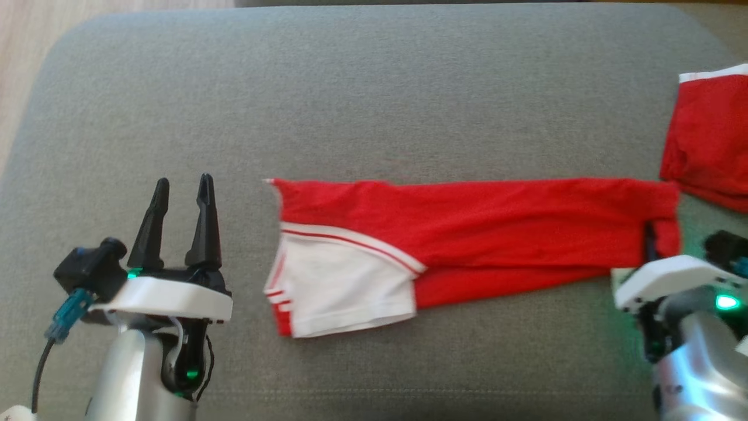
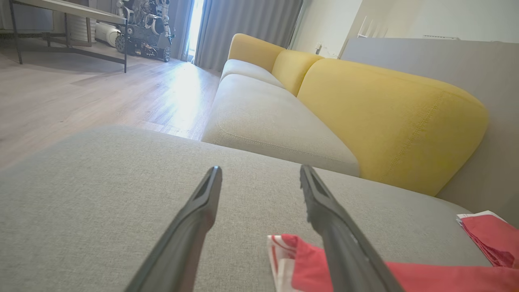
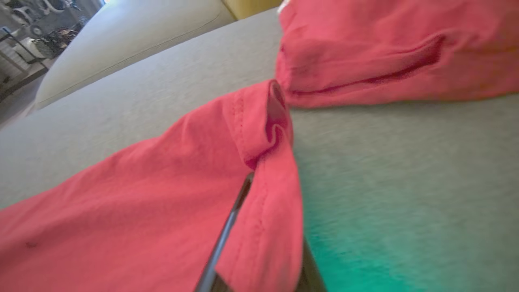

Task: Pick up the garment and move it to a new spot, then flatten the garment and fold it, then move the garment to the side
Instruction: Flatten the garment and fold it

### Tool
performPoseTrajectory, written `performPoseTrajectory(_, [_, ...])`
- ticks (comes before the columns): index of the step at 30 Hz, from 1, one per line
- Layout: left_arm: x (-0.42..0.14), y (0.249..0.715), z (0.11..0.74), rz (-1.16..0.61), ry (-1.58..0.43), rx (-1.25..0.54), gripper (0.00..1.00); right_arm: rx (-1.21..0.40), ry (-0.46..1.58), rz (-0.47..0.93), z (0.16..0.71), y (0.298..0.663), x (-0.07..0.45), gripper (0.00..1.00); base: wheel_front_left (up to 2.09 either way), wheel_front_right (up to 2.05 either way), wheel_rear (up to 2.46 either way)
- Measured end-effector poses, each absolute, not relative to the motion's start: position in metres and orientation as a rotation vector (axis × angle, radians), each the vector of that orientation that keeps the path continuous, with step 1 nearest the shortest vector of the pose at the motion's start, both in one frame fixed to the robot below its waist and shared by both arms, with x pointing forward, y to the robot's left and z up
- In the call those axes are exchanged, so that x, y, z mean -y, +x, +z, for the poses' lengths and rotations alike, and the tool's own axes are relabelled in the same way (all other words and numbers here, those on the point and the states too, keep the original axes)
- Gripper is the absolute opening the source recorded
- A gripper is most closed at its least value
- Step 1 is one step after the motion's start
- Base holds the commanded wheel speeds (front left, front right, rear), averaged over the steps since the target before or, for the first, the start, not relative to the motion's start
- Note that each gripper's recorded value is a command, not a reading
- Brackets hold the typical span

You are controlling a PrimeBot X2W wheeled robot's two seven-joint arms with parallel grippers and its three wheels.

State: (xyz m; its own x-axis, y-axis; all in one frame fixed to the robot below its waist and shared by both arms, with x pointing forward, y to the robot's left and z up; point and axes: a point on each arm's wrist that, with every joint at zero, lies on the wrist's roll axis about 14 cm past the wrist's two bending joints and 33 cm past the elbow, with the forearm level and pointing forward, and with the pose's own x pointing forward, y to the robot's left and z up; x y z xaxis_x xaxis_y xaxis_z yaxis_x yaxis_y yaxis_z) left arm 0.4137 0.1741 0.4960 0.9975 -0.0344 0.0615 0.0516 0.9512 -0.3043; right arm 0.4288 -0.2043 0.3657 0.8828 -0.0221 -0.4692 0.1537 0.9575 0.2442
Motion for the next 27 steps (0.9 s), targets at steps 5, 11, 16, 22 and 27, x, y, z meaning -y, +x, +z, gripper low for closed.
performPoseTrajectory(5, [-0.169,0.415,0.496,-0.057,-0.314,0.053,1.00,-0.431,0.194,-0.204,0.380,0.427,0.256,0.00,0.00,0.00,0.00])
performPoseTrajectory(11, [-0.166,0.415,0.499,-0.067,-0.315,0.060,1.00,-0.361,0.119,-0.285,0.404,0.429,0.289,0.00,0.00,0.00,0.00])
performPoseTrajectory(16, [-0.165,0.412,0.501,-0.069,-0.320,0.063,1.00,-0.326,0.110,-0.236,0.418,0.437,0.268,0.00,0.00,0.00,0.00])
performPoseTrajectory(22, [-0.161,0.408,0.507,-0.084,-0.320,0.078,1.00,-0.242,0.144,-0.153,0.451,0.447,0.242,0.00,0.00,0.00,0.00])
performPoseTrajectory(27, [-0.160,0.402,0.513,-0.087,-0.320,0.090,1.00,-0.221,0.263,-0.001,0.465,0.443,0.190,0.00,0.00,0.00,0.00])
